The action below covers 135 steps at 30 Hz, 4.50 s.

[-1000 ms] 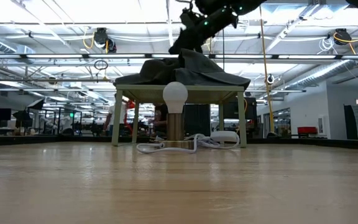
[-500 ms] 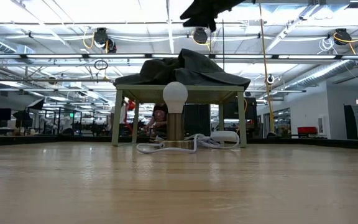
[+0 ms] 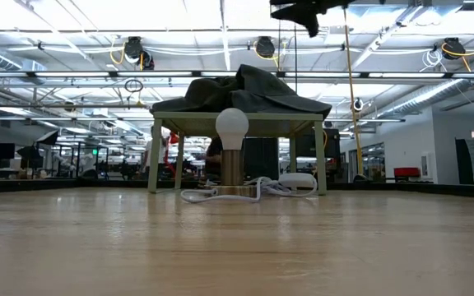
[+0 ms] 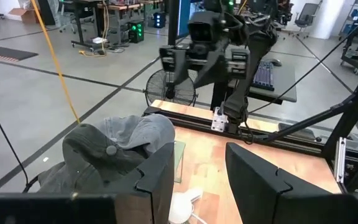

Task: Pick & Place hat
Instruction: Return to Home Position

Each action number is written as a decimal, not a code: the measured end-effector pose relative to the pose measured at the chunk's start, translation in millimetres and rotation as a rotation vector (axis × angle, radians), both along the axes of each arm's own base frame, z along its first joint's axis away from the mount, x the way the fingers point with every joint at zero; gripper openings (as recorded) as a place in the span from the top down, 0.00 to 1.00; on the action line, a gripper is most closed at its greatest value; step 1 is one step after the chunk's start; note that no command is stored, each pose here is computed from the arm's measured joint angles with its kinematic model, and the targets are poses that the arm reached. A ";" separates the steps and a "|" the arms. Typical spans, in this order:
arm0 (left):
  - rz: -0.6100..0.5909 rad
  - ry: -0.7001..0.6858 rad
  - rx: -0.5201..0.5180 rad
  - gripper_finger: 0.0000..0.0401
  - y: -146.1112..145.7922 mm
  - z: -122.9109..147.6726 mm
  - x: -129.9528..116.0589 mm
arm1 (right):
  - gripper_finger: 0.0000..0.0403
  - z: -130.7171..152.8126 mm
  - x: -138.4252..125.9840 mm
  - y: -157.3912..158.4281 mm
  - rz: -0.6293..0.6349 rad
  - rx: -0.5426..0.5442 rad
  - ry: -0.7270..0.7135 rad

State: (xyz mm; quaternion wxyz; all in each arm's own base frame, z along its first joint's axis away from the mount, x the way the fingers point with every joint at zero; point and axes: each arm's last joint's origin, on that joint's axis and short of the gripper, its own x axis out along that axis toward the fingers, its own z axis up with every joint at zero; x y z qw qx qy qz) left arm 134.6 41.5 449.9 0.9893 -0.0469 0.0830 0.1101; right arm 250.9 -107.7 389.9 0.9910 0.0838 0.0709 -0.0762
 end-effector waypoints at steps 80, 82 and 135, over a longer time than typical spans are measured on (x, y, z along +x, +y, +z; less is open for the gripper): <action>0.028 -0.400 0.028 0.63 -15.3 -246.0 -48.3 | 0.59 -230.3 -146.1 42.3 -0.441 0.002 -0.047; 0.030 -0.430 0.040 0.63 -15.0 -247.9 -47.6 | 0.59 -231.0 -147.1 41.2 -0.456 0.009 -0.042; 0.146 -0.242 -0.129 0.63 -9.8 -279.8 -41.5 | 0.59 -244.9 -161.8 26.6 -0.718 0.045 0.102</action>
